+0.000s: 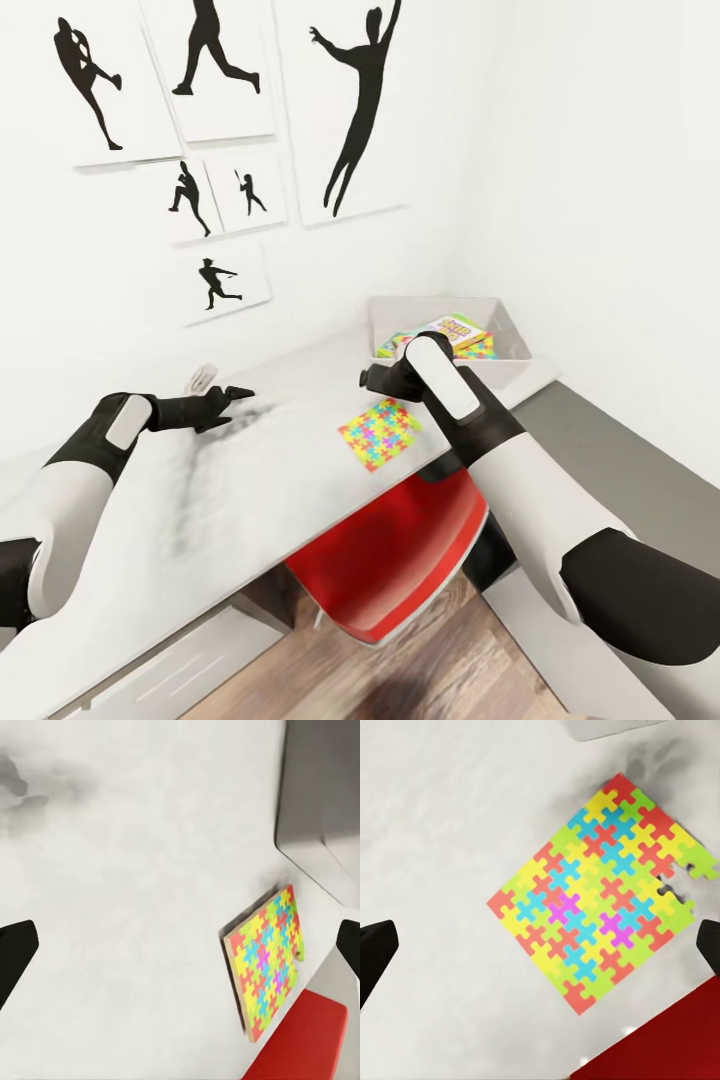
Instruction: Put all the toys in the child's room - the three board games (two on the bed and one on the table), the two jigsaw puzzles on the table, and the tennis ball on the table - inside the toy box on the table in the child's room.
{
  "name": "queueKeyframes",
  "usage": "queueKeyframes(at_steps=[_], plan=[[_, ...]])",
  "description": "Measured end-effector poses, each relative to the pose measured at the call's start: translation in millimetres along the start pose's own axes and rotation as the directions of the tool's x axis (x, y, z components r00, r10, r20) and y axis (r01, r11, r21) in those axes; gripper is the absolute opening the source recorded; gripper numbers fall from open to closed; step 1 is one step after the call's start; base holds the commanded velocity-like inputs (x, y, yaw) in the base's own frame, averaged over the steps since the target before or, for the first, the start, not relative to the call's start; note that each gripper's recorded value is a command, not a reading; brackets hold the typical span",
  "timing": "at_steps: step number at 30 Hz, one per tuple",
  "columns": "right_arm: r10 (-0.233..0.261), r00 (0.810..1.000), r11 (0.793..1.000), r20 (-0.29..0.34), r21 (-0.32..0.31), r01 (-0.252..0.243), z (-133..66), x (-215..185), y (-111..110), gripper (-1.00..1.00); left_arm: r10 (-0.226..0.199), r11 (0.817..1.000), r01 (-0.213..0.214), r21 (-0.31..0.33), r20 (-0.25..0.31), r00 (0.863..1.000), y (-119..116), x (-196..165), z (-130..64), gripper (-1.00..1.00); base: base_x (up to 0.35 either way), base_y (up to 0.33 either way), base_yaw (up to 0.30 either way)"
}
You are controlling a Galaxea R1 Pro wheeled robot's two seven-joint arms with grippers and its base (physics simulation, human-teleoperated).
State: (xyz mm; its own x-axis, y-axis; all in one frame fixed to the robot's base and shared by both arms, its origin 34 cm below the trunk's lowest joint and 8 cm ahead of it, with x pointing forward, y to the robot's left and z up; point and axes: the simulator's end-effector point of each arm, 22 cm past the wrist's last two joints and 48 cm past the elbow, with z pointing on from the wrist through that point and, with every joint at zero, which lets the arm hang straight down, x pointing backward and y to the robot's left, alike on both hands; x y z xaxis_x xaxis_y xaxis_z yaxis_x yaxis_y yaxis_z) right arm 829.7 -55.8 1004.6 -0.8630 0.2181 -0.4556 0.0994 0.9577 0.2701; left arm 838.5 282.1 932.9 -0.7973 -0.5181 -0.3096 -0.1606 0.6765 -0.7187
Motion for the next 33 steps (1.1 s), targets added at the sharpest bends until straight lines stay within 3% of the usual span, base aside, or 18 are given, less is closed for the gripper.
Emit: queueKeyframes(at_steps=[25, 33], plan=[[0.017, 1.0, 1.0, 0.015, 0.005, -0.017, -0.7, -3.7, -1.8, 1.0, 0.001, 1.0, -0.001, 0.003, 0.003, 1.0, -1.4, -1.2, -1.5, 1.0, 0.0, 0.095, 0.0], [0.006, 0.999, 0.998, 0.054, 0.057, -0.009, -2.9, -11.6, -13.6, 1.0, 0.005, 1.0, -0.005, 0.008, 0.01, 1.0, -6.7, -3.8, -5.5, 1.0, 0.0, 0.003, 0.0]])
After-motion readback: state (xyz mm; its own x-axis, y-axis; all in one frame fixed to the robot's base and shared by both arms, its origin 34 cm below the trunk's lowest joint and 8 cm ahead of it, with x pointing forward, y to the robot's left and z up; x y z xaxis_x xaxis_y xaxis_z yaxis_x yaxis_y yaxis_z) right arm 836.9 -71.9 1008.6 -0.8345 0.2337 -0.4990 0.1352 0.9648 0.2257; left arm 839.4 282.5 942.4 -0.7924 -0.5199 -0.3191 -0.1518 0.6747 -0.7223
